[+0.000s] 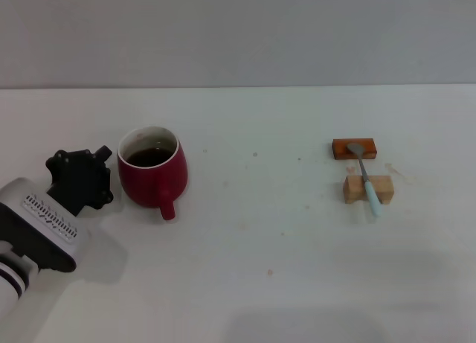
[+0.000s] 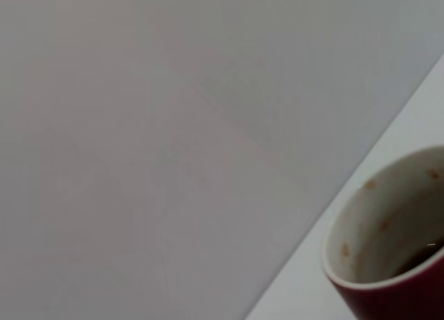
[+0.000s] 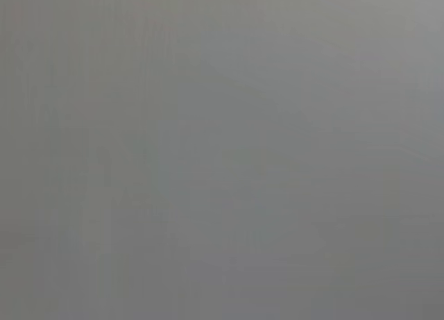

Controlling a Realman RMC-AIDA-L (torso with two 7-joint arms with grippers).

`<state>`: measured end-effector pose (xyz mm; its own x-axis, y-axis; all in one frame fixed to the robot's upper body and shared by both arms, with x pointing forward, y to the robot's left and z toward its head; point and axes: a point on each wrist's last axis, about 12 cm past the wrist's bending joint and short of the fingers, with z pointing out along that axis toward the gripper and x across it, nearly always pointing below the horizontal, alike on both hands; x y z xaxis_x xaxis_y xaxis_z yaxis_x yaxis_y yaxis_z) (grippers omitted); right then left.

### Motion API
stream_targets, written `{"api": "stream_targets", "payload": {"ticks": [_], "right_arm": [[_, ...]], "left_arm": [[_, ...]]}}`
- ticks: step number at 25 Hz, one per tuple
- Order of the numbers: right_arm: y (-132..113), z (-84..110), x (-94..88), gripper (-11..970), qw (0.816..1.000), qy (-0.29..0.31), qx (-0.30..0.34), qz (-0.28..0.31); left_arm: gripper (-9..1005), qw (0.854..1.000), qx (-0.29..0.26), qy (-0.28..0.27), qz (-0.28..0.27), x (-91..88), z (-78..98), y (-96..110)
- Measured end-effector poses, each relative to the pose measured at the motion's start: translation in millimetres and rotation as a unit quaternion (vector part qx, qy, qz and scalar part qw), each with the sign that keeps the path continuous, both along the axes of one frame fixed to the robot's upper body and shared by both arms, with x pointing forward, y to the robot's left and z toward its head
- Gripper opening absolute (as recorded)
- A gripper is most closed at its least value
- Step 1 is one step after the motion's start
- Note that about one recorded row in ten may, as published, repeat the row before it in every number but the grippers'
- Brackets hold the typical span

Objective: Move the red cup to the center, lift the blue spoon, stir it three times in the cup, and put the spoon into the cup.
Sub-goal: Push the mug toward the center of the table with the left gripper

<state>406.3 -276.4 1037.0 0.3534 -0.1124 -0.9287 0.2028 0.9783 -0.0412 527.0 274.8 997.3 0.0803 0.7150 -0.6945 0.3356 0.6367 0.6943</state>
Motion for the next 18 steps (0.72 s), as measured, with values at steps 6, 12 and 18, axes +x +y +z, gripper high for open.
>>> {"api": "stream_targets", "payload": {"ticks": [6, 12, 18], "right_arm": [[0.1, 0.0, 0.0, 730, 1.0, 0.0, 0.0, 0.0], [0.3, -0.1, -0.1, 732, 1.0, 0.0, 0.0, 0.001], [0.2, -0.2, -0.6, 733, 1.0, 0.001, 0.0, 0.001]], "left_arm": [[53, 1.0, 0.017, -0.009, 0.001, 7.9, 4.3, 1.3], [58, 1.0, 0.026, -0.006, -0.011, 15.0, 5.9, -6.0], [64, 0.999, 0.021, -0.008, -0.028, 17.0, 7.5, -16.0]]}}
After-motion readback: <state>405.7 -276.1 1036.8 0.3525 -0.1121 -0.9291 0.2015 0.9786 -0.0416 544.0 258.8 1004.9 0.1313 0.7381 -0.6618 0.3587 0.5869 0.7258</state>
